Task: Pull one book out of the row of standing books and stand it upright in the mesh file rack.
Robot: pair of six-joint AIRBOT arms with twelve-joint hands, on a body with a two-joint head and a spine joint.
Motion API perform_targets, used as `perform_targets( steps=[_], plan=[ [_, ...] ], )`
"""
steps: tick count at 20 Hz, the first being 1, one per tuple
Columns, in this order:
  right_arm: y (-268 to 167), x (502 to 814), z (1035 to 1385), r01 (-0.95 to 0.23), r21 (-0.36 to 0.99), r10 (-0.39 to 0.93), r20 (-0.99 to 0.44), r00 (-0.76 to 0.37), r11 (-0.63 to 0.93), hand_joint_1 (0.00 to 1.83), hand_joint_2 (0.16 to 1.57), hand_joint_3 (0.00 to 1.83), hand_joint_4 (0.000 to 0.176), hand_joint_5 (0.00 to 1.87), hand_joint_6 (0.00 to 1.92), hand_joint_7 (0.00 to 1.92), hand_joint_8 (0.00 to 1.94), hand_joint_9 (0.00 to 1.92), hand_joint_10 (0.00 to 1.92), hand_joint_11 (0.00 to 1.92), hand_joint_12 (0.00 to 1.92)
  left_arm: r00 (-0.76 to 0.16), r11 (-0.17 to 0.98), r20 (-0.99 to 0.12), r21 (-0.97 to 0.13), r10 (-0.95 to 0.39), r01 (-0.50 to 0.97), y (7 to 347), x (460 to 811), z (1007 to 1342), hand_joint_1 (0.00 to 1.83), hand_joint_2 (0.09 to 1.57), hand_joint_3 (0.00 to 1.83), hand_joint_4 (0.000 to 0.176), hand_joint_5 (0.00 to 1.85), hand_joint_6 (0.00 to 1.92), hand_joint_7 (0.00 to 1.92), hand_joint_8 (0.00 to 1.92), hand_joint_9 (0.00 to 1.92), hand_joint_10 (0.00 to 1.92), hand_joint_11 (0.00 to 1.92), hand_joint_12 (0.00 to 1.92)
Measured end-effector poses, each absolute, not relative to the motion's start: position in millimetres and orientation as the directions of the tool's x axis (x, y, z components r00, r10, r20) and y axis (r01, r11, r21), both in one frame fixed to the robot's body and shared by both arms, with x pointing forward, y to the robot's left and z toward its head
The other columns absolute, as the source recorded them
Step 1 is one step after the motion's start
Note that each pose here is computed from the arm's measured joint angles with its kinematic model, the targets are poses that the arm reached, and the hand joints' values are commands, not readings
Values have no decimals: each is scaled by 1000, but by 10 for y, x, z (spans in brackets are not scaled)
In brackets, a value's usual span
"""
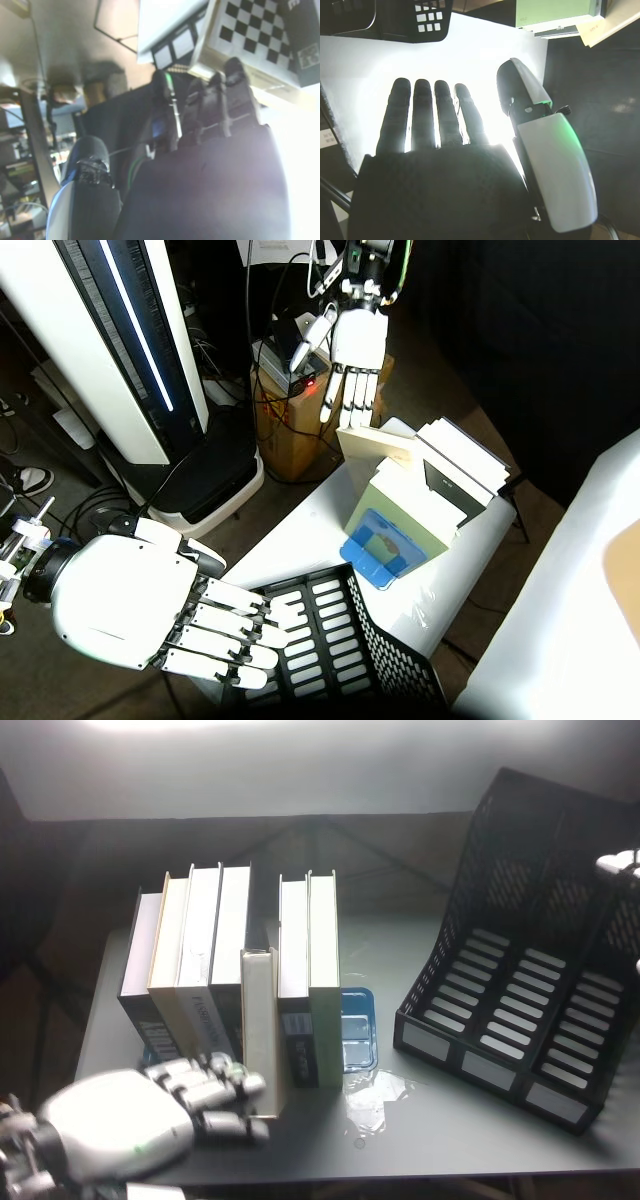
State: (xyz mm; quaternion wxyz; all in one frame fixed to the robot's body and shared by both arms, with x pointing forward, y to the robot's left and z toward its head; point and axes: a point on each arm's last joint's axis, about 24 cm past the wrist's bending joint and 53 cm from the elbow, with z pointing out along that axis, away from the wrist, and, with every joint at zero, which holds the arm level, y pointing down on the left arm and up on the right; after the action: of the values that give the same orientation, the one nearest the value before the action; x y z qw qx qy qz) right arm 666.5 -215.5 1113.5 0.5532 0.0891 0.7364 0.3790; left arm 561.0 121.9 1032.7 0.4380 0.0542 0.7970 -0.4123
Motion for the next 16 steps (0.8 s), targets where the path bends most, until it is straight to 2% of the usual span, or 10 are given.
perform_targets(
  steps=[2,3,4,5,6,8,10,12,13,16],
  plan=[
    [-2042,6614,11206,-326,648,532,-757,-379,689,618,1407,0,0,0,0,0,0,0,0,0,0,-550,649,-770,-603,-323,464,1308,5709,10559,0,1208,13,53,259,0,0,0,0,0,0,0],
    [-1994,6590,11269,-352,639,522,-766,-376,685,622,1397,0,0,0,0,0,0,0,0,24,11,-514,647,-786,-595,-343,477,1352,5759,10674,0,1217,17,44,251,0,0,0,0,0,0,0],
    [-1951,6561,11317,-374,629,509,-775,-375,681,617,1383,0,0,0,0,0,0,0,0,43,24,-487,648,-794,-591,-364,481,1402,5802,10767,0,1215,14,50,160,0,0,0,0,0,0,0],
    [-1889,6520,11380,-405,614,491,-788,-373,677,630,1355,0,0,0,0,0,0,0,0,7,22,-451,655,-810,-576,-375,489,1460,5843,10864,0,1235,21,69,14,0,0,0,0,0,0,0],
    [-1823,6489,11436,-432,603,478,-796,-371,670,611,1348,0,0,0,0,0,0,0,0,1,4,-418,666,-823,-560,-384,492,1518,5878,10946,0,1225,15,76,2,0,0,0,0,0,0,0],
    [-1689,6436,11518,-480,581,449,-813,-370,657,692,1317,0,0,0,0,0,0,0,0,5,2,-363,687,-840,-540,-403,486,1641,5963,11070,0,1247,23,73,0,0,0,0,0,0,0,0],
    [-1513,6386,11607,-536,548,409,-836,-366,641,734,1259,5,0,0,0,0,0,0,0,12,64,-299,724,-856,-517,-422,456,1829,6086,11176,0,1287,37,51,0,0,0,0,0,0,0,0],
    [-1344,6349,11666,-592,494,341,-869,-358,637,701,1247,9,0,0,0,0,0,0,0,0,2,-247,763,-866,-499,-434,411,2054,6230,11236,0,1287,32,70,0,0,0,0,0,0,0,0],
    [-1277,6345,11675,-608,476,317,-879,-357,636,683,1230,1,0,0,0,0,0,0,0,0,0,-231,771,-862,-508,-452,384,2144,6285,11252,39,1302,30,70,0,0,0,0,0,0,0,0],
    [-1013,6328,11676,-660,425,238,-903,-358,620,884,1102,0,0,0,0,0,0,0,0,0,0,-189,791,-860,-510,-474,337,2350,6411,11303,104,1301,12,63,0,0,0,0,0,0,0,0]
  ],
)
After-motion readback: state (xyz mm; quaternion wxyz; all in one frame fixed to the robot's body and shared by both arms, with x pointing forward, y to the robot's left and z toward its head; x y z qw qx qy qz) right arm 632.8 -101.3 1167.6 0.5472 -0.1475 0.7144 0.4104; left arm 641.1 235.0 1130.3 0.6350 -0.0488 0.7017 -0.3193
